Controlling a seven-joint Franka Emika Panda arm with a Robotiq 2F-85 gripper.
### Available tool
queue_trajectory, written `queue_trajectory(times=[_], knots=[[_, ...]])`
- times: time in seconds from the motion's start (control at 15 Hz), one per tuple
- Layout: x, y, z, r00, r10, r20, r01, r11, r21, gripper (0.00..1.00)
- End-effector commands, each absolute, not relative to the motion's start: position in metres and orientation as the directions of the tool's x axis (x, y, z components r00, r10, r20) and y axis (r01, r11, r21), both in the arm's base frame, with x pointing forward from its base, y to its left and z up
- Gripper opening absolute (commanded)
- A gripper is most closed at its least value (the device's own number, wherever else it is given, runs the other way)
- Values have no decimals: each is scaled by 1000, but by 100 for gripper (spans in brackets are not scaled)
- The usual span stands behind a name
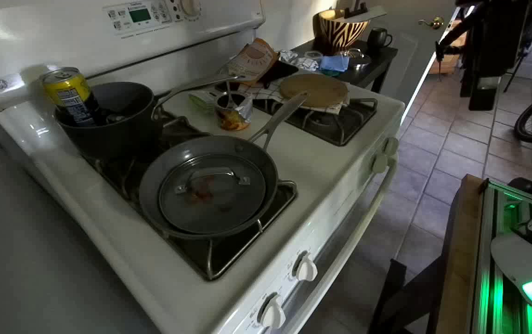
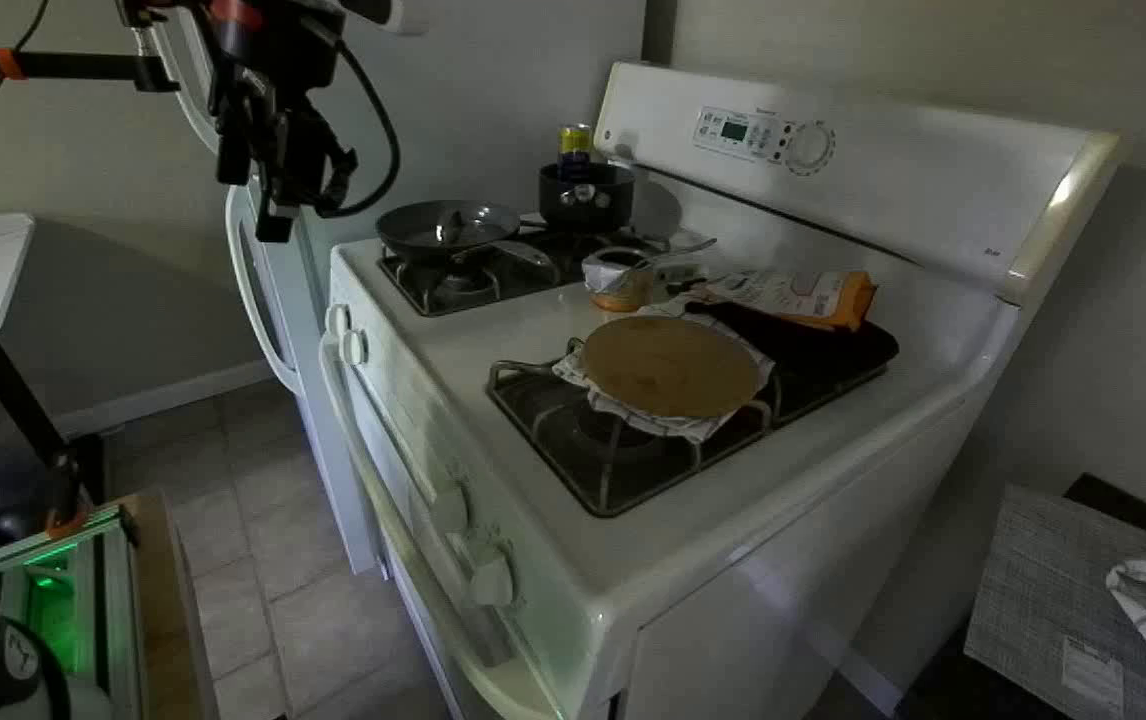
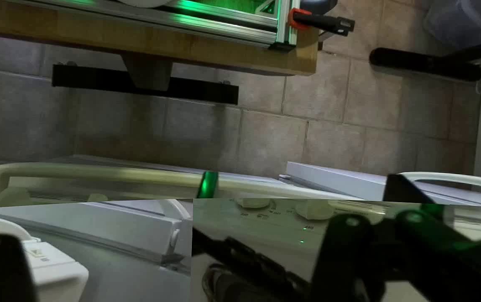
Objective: Take the cutting board off of the kitchen towel
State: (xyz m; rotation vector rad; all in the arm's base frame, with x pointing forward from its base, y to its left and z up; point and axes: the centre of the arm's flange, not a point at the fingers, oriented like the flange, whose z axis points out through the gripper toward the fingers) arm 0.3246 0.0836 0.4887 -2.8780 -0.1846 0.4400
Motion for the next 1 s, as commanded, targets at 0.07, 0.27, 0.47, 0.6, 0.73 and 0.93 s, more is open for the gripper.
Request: queue_trajectory(times=[0.07, 0.27, 0.47, 0.6, 0.73, 0.93], knots=[[325, 84, 489, 947, 157, -280, 90, -967, -238, 100], [325, 84, 489, 947, 157, -280, 90, -967, -238, 100], [350, 72, 505, 973, 204, -110, 158, -931, -330, 100], [368, 48, 523, 957, 286, -36, 253, -894, -371, 100], [385, 18, 543, 926, 377, 28, 359, -851, -383, 100], [418, -40, 568, 868, 476, 140, 486, -762, -429, 100]])
